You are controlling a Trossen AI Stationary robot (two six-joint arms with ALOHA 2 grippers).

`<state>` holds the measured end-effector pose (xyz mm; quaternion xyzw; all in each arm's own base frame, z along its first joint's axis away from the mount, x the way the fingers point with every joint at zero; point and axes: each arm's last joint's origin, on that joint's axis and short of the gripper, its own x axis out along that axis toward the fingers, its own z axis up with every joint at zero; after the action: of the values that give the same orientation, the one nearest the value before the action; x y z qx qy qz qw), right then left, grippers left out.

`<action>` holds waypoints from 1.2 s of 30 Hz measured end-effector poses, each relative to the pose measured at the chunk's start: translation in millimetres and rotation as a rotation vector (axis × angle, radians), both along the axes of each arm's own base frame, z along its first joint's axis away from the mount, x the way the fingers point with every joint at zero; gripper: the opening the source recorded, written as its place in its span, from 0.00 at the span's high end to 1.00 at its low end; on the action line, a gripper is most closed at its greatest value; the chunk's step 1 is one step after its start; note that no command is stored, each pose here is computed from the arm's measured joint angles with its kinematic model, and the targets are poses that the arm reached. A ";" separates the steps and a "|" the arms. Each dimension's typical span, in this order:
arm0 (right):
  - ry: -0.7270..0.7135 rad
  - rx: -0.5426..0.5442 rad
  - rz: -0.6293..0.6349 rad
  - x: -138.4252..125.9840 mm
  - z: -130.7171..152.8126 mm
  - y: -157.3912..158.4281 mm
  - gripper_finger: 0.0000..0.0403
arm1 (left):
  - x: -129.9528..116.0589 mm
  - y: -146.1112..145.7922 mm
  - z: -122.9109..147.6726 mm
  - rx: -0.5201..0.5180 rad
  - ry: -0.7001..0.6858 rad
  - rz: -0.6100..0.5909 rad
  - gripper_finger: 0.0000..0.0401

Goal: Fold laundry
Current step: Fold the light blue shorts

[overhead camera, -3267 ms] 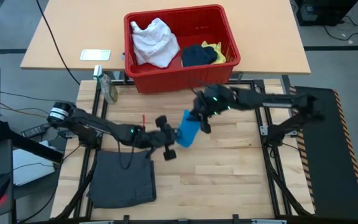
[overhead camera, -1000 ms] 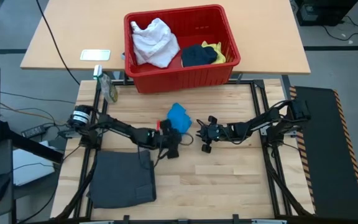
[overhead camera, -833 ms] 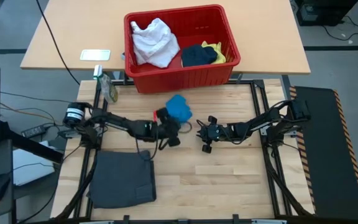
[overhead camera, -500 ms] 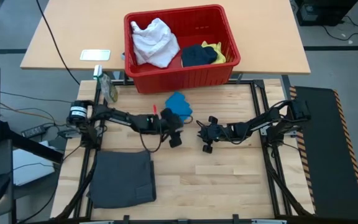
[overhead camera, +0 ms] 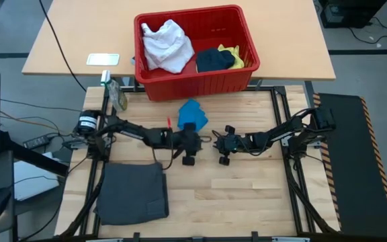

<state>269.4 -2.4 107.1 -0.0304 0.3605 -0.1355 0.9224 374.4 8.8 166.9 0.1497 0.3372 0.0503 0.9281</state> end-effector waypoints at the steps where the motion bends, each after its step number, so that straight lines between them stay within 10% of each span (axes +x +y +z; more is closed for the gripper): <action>1: -0.007 0.001 0.001 0.5 0.5 0.0 0.80 | -0.8 7.9 -0.8 0.006 0.011 0.015 0.58; 19: -0.050 0.042 0.042 3.6 3.5 0.0 0.80 | -27.2 97.0 -26.0 -0.040 0.226 0.290 0.58; 28: -0.060 0.061 0.031 3.9 3.8 -0.6 0.80 | -2.5 66.9 -0.2 0.078 0.072 0.281 0.58; 36: -0.092 0.145 0.011 5.2 4.9 -0.1 0.80 | -12.4 116.7 -1.0 -0.026 0.000 0.452 0.49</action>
<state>274.6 -2.5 112.0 0.0406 0.3264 -0.1054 0.9384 362.1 125.5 165.9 0.0586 0.3630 0.2526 0.8950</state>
